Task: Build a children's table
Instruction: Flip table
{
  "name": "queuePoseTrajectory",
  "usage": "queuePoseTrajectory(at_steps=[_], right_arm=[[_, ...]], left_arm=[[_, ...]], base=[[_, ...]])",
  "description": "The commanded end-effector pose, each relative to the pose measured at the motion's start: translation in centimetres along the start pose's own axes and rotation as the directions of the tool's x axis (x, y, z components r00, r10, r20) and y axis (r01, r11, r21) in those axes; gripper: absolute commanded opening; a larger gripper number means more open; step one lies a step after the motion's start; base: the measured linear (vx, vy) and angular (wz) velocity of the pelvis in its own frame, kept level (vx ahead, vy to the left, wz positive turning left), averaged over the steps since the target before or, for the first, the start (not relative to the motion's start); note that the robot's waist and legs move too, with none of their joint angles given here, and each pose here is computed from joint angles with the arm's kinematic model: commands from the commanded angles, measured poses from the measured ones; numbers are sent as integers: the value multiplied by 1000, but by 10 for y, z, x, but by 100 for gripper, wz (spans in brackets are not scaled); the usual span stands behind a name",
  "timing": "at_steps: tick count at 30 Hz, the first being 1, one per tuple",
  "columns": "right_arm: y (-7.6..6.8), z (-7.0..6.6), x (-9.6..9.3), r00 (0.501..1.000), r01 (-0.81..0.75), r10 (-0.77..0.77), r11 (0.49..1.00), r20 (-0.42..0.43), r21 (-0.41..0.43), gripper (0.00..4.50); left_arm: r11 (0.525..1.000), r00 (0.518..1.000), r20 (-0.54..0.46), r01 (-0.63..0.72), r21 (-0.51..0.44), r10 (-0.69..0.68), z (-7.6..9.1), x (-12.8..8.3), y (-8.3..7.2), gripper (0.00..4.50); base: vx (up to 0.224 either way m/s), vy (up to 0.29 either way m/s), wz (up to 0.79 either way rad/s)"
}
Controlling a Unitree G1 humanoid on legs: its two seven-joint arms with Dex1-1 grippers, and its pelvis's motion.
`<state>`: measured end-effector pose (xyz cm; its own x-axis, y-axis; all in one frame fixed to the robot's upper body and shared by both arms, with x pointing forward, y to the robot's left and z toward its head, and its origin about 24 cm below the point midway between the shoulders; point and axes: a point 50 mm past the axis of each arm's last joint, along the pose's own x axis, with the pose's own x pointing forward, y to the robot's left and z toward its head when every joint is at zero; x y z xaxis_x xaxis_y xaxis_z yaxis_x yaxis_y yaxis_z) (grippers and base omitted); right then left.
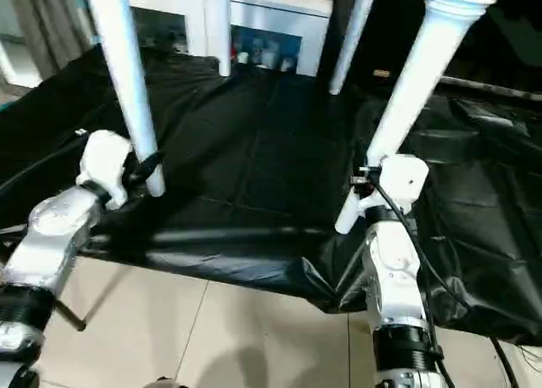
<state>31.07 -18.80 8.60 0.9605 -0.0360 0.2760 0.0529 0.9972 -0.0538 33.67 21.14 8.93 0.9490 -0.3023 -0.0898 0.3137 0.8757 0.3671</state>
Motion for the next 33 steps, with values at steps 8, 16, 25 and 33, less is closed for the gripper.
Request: queuePoseTrajectory(at_steps=[8, 16, 25, 33], right_arm=[[-3, -21, -4, 986, -91, 83, 994, -145, -56, 160], [8, -14, -3, 977, -184, 189, 981, -96, 53, 275], [12, 0, -17, 968, -243, 247, 965, -32, 98, 340], [14, 19, -61, 962, -272, 272, 957, 20, 104, 359]], left_arm=[[993, 997, -59, 65, 96, -59, -5, -15, 7, 224], [993, 996, -71, 65, 100, -58, -1, -17, 15, 308], [1000, 1000, 10, -15, -27, 15, 9, -33, 24, 364], [951, 983, 166, -23, -309, 78, -5, -83, -16, 407]], base=[[0, 0, 0], [0, 0, 0], [0, 0, 0], [0, 0, 0]])
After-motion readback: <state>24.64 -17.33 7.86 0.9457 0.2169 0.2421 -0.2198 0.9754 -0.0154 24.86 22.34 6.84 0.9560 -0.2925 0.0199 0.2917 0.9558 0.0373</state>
